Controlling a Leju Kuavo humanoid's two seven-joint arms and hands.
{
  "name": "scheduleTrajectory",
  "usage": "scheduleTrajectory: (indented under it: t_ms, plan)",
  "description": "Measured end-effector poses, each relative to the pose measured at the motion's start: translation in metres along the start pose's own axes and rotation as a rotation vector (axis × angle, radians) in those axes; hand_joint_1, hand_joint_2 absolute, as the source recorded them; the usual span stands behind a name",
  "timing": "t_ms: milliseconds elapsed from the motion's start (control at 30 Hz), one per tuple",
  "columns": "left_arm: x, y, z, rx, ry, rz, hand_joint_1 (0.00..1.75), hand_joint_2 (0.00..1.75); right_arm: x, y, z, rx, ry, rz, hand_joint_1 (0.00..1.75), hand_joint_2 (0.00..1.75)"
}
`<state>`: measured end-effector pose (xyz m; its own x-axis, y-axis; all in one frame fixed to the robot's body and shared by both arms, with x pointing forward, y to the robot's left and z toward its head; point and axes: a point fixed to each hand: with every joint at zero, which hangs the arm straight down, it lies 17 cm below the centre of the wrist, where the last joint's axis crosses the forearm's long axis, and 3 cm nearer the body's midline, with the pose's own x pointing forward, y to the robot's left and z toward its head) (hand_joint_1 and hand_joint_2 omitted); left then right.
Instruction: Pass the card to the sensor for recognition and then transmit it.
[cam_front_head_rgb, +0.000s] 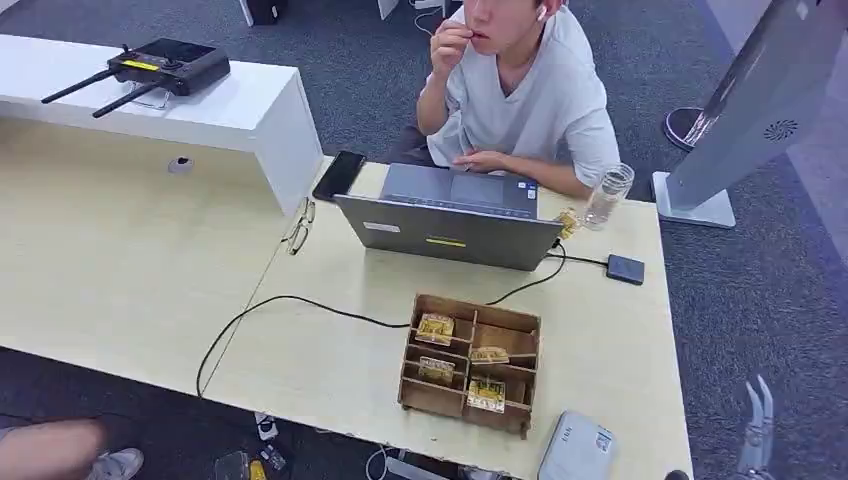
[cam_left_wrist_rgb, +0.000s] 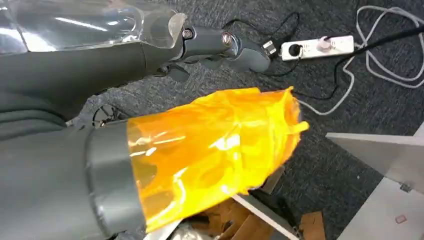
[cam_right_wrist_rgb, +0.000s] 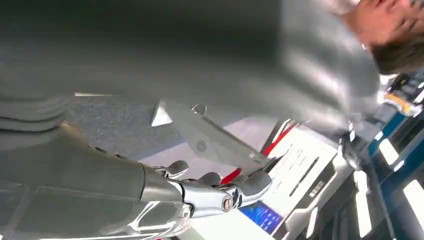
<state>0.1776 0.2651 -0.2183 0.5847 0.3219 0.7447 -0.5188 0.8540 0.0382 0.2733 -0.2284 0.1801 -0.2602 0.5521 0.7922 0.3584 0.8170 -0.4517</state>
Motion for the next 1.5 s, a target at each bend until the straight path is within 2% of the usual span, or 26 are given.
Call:
scheduleTrajectory:
  t_ms: [233,633,767,1067,1500]
  plan:
    - [-0.001,-0.010,0.000,-0.038,0.022,0.004,0.00,0.00,0.011,0.028,-0.010,0.070,-0.052,0.000,0.00,1.75]
    - [-0.001,-0.012,-0.001,-0.044,0.025,0.002,0.00,0.00,0.012,0.038,-0.011,0.096,-0.061,0.015,0.00,1.75]
    - [0.004,-0.027,-0.002,-0.099,0.019,-0.055,0.00,0.00,0.010,0.081,-0.013,0.205,-0.143,0.218,0.00,1.75]
    - [0.007,-0.036,-0.004,-0.127,0.025,-0.080,0.00,0.00,0.005,0.106,-0.008,0.280,-0.222,0.416,0.00,1.75]
    - [0.012,-0.043,-0.006,-0.151,0.019,-0.104,0.00,0.00,-0.005,0.133,-0.001,0.380,-0.313,0.552,0.00,1.75]
